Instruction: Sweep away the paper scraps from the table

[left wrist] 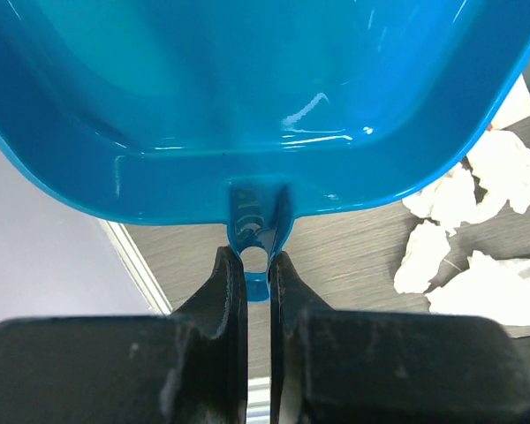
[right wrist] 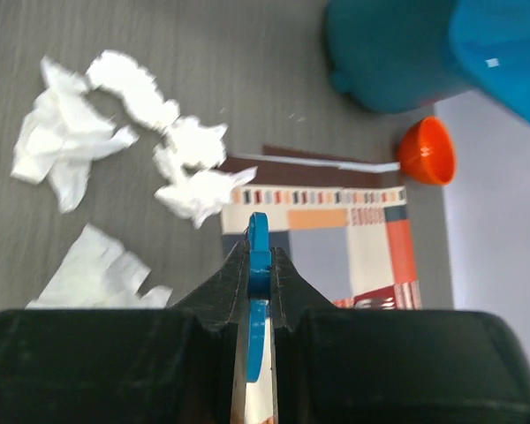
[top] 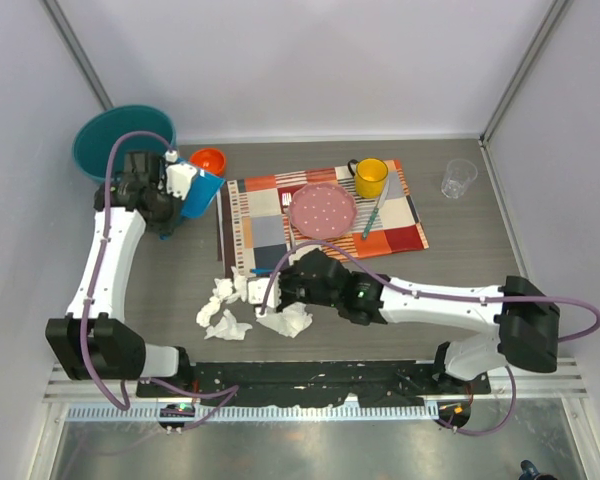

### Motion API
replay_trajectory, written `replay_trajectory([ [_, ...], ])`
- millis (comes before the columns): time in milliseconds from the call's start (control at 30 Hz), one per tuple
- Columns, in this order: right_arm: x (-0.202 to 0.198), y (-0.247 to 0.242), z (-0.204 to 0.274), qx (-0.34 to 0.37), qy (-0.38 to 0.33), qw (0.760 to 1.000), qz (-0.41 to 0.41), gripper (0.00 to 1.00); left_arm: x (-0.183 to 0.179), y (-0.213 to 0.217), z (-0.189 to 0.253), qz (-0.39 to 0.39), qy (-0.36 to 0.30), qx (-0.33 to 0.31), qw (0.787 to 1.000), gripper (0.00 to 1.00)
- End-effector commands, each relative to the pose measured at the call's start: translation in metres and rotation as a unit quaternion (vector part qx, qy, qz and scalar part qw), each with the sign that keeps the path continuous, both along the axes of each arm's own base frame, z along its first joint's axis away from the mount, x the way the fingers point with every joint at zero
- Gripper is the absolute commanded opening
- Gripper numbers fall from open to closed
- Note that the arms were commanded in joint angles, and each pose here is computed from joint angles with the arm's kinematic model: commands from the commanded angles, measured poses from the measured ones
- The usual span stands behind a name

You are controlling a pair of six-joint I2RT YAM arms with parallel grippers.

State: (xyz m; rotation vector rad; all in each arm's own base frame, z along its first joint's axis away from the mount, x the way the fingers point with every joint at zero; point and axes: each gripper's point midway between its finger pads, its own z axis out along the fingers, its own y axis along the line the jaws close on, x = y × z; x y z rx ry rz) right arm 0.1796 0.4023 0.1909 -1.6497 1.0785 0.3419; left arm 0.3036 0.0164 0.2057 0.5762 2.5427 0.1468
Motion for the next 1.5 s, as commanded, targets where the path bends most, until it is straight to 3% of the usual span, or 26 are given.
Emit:
replay_trajectory([
  [0,0.02,0.041,0.054,0.096,-0.048,0.994,-0.001,0.01,-0.008,-0.002,0.003,0.011,0.009,-0.013,1.0,0.0],
  [167,0.024,0.116,0.045,0.121,-0.045,0.989,0.071,0.01,-0.014,0.021,-0.006,0.04,0.015,0.043,0.998,0.0],
  [233,0.027,0.14,0.067,0.164,-0.027,0.984,0.064,0.01,-0.014,0.027,-0.005,0.042,0.008,0.06,0.997,0.0],
  [267,0.031,0.151,0.068,0.199,0.029,0.979,0.037,0.01,-0.014,0.029,-0.005,0.043,0.007,0.065,0.997,0.0],
  [300,0.041,0.158,0.095,0.239,0.041,0.97,0.004,0.01,-0.016,0.031,-0.006,0.044,0.008,0.073,0.996,0.0],
  [367,0.038,0.172,0.107,0.283,0.113,0.952,-0.023,0.01,-0.015,0.033,-0.006,0.045,0.006,0.079,0.996,0.0],
  [467,0.047,0.177,0.124,0.331,0.142,0.928,-0.097,0.01,-0.012,0.037,-0.006,0.049,0.003,0.088,0.995,0.0],
  [500,0.056,0.176,0.122,0.353,0.174,0.908,-0.141,0.01,-0.012,0.038,-0.006,0.052,0.004,0.09,0.995,0.0],
  [600,0.058,0.183,0.093,0.357,0.254,0.878,-0.194,0.01,-0.008,0.04,-0.008,0.056,0.003,0.094,0.994,0.0],
  [733,0.072,0.177,0.039,0.335,0.294,0.849,-0.283,0.01,-0.004,0.042,-0.009,0.058,0.003,0.101,0.993,0.0],
  [833,0.081,0.166,0.004,0.304,0.293,0.839,-0.344,0.01,-0.004,0.043,-0.008,0.058,0.0,0.102,0.993,0.0],
  [1067,0.104,0.125,-0.021,0.263,0.248,0.83,-0.424,0.01,-0.005,0.043,-0.009,0.057,0.002,0.103,0.993,0.0],
  [1233,0.112,0.064,-0.043,0.238,0.259,0.806,-0.476,0.01,-0.005,0.041,-0.01,0.052,0.005,0.099,0.994,0.0],
  [1467,0.093,-0.028,-0.059,0.219,0.255,0.781,-0.527,0.01,-0.011,0.011,-0.022,0.006,0.034,0.057,0.998,0.0],
])
